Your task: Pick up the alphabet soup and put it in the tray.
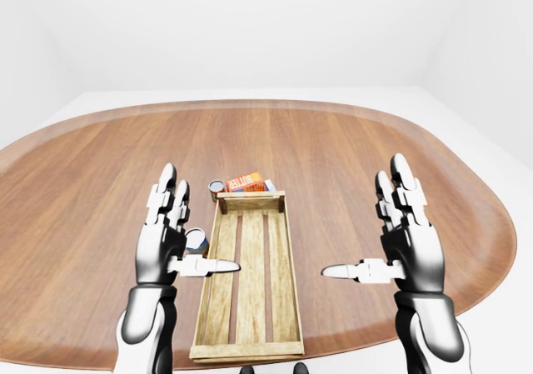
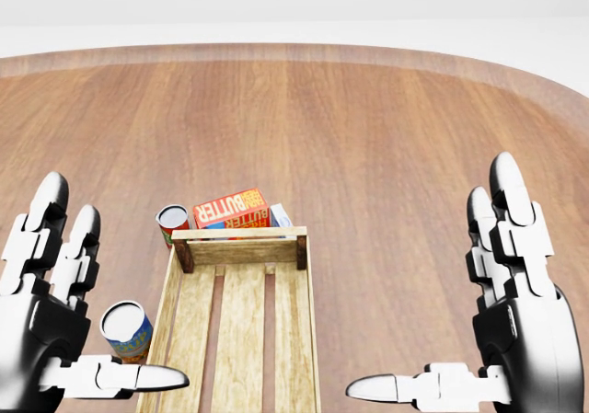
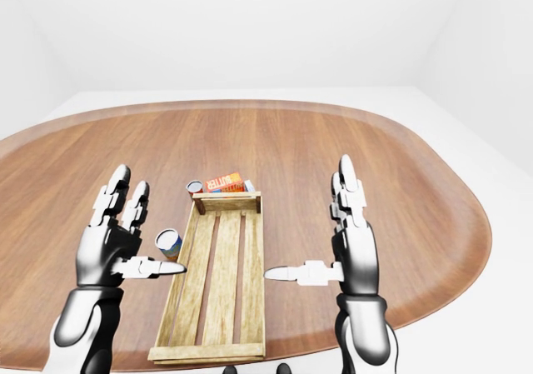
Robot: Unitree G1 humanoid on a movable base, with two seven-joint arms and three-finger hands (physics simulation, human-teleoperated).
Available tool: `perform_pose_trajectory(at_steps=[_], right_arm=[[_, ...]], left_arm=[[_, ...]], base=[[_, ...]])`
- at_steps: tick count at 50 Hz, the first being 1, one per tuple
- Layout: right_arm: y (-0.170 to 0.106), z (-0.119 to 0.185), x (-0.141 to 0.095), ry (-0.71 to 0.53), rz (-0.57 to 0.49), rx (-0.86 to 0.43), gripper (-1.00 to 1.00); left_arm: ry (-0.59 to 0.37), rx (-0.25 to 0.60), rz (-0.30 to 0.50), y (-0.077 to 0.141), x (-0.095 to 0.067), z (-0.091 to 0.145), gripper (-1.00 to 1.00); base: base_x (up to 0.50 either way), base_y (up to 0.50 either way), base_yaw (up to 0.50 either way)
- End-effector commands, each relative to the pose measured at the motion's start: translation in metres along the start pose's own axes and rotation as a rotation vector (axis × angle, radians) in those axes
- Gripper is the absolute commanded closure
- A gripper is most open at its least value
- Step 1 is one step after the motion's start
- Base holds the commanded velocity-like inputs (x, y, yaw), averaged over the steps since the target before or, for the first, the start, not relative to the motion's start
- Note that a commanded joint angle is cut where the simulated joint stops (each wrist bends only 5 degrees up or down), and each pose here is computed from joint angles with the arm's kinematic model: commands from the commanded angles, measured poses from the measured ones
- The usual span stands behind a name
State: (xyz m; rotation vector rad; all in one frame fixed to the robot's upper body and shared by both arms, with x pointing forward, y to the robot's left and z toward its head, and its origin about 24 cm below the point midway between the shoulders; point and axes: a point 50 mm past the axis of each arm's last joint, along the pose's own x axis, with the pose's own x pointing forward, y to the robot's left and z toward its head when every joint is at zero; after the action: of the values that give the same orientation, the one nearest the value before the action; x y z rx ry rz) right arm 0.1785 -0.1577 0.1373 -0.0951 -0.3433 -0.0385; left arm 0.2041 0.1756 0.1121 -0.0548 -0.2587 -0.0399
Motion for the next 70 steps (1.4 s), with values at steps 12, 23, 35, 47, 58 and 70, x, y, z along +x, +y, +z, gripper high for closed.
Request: perform_pose_trajectory(at_steps=[12, 23, 35, 47, 58, 70], right_arm=[[-0.003, 0.003, -0.004, -0.003, 0.0, 0.014, -0.99], [0.0, 0.003, -0.004, -0.004, 0.01, 0.024, -0.99], [0.0, 0.003, -0.004, -0.005, 0.014, 0.025, -0.99], [0.0, 0.007, -0.006, -0.018, 0.013, 0.027, -1.0], [-0.003, 0.012, -0.008, -0.031, 0.009, 0.03, -0.99], [-0.005, 0.015, -0.009, -0.041, 0.005, 0.032, -0.99]], left_arm=[[-0.066, 0.232, 0.021, 0.028, 0.014, 0.021, -1.0], [-0.056, 0.462, 0.067, 0.06, 0.023, 0.035, -1.0], [0.051, 0.616, -0.005, 0.068, 0.044, 0.023, -1.0], [0.173, 0.793, -0.179, 0.072, 0.056, 0.021, -1.0], [0.44, 0.925, -0.272, 0.088, 0.07, -0.017, -1.0], [0.591, 1.037, -0.354, 0.095, 0.087, -0.049, -1.0]], base=[[0.0, 0.0, 0.0], [0.0, 0.0, 0.0], [0.0, 0.0, 0.0], [0.0, 0.0, 0.0], [0.0, 0.0, 0.0], [0.0, 0.0, 0.0]])
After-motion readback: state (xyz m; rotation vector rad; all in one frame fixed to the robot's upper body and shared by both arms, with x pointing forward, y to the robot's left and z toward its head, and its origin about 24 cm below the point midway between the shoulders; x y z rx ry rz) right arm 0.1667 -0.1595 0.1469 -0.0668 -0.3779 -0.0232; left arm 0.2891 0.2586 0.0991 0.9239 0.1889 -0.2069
